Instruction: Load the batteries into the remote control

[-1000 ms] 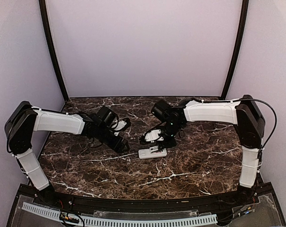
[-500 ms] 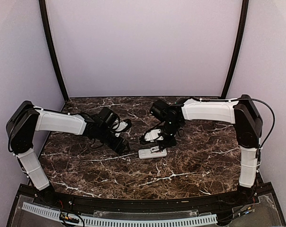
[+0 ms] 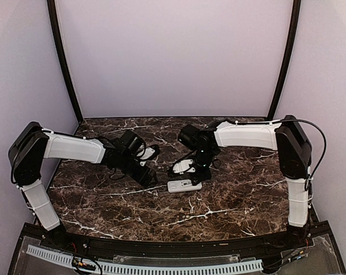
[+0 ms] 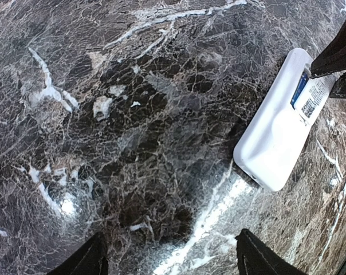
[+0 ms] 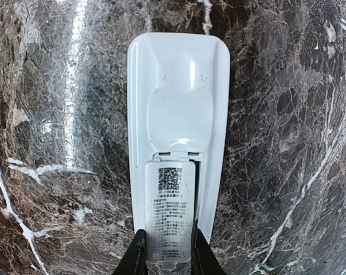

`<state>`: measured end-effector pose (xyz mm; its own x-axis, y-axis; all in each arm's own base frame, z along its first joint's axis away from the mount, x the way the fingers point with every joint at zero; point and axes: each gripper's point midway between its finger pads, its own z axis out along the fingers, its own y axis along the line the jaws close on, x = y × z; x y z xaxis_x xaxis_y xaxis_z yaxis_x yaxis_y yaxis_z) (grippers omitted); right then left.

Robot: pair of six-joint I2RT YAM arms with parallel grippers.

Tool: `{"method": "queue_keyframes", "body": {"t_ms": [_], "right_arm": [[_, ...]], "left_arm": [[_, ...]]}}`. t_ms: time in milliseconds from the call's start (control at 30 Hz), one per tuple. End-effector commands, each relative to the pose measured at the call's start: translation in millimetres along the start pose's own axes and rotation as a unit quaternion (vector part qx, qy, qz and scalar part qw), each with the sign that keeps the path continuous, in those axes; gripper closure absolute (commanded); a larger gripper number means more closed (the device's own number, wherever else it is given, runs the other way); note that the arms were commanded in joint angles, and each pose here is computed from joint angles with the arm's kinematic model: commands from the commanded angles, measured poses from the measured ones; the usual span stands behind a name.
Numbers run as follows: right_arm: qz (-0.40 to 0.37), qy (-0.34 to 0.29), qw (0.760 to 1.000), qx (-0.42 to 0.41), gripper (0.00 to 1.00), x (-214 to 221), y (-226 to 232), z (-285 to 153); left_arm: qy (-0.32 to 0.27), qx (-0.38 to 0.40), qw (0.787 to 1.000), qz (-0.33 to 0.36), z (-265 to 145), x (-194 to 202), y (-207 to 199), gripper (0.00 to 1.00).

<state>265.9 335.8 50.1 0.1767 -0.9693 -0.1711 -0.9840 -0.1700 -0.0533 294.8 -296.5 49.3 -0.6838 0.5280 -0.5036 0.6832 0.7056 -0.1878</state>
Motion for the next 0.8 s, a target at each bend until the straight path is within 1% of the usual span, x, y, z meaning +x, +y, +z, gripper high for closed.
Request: {"method": "queue_keyframes", "body": {"t_ms": [0,300,767], "right_arm": [[0.009,0.004,1.000,-0.002,0.92,-5,0,1],[0.009,-0.013,1.000,0.008,0.93,-14,-5,-5],[0.012,0.024,1.000,-0.006,0.94,-1,-2,4]], "left_arm": [[0.016,-0.001,1.000,0.004,4,7,-3,0.24],[0.021,-0.002,1.000,0.011,7,10,-6,0.24],[0.025,-0.004,1.000,0.015,8,11,-6,0.24]]}}
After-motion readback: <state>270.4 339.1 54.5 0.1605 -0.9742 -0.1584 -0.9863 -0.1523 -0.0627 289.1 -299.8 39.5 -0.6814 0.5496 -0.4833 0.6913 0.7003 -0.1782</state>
